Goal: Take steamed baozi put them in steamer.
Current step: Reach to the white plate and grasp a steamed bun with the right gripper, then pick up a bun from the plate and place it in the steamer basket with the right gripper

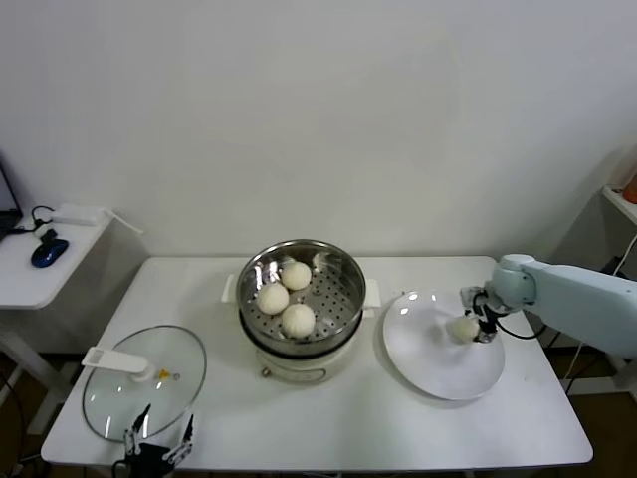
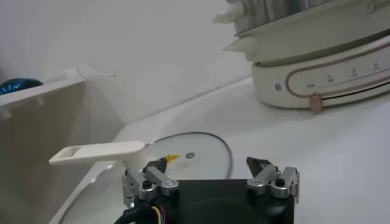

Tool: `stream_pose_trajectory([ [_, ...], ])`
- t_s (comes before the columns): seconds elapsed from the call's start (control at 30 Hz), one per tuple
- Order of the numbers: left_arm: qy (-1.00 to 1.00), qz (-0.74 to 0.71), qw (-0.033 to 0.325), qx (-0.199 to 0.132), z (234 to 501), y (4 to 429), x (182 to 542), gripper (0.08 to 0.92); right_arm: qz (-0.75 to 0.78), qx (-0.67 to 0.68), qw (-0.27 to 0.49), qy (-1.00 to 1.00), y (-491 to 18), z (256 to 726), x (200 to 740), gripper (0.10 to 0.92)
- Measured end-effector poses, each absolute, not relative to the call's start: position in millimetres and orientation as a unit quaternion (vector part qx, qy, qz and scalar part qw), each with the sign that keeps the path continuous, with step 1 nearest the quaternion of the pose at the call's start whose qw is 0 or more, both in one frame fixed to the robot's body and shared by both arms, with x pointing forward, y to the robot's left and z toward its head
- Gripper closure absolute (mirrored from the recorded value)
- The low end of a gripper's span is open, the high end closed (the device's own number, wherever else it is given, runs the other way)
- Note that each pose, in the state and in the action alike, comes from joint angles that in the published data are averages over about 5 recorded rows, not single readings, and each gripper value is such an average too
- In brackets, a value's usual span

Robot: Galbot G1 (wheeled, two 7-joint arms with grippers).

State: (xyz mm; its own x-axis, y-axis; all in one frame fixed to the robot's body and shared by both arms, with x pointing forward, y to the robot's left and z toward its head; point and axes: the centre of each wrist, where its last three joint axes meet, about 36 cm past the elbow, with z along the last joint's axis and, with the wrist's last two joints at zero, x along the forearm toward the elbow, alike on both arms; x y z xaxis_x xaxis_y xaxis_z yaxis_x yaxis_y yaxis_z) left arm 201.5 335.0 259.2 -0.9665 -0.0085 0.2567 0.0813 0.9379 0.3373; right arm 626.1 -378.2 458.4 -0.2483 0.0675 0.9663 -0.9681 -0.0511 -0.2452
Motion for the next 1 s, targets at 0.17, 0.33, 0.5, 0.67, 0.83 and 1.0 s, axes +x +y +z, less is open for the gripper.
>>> stream_pose_trajectory([
  [0.17, -0.976, -0.176, 0.126, -0.017, 260, 336, 202, 0.177, 0.582, 0.427, 0.444, -0.531, -376, 462, 626, 0.371],
  [0.33, -0.976, -0.176, 0.124, -0.016, 261, 336, 202, 0.177, 0.570, 0.425, 0.449, -0.541, -375, 474, 627, 0.390],
  [0.5, -0.976, -0.177, 0.123, -0.016, 261, 336, 200, 0.177, 0.558, 0.429, 0.449, -0.551, -366, 506, 631, 0.394],
  [0.67, -0.977, -0.177, 0.120, -0.017, 262, 336, 201, 0.177, 0.550, 0.435, 0.439, -0.562, -345, 560, 635, 0.392],
  [0.83, -0.977, -0.177, 0.115, -0.021, 264, 334, 203, 0.177, 0.539, 0.444, 0.420, -0.580, -311, 622, 633, 0.376],
  [1.0, -0.977, -0.179, 0.110, -0.024, 269, 335, 208, 0.177, 0.526, 0.449, 0.401, -0.600, -271, 672, 629, 0.347],
])
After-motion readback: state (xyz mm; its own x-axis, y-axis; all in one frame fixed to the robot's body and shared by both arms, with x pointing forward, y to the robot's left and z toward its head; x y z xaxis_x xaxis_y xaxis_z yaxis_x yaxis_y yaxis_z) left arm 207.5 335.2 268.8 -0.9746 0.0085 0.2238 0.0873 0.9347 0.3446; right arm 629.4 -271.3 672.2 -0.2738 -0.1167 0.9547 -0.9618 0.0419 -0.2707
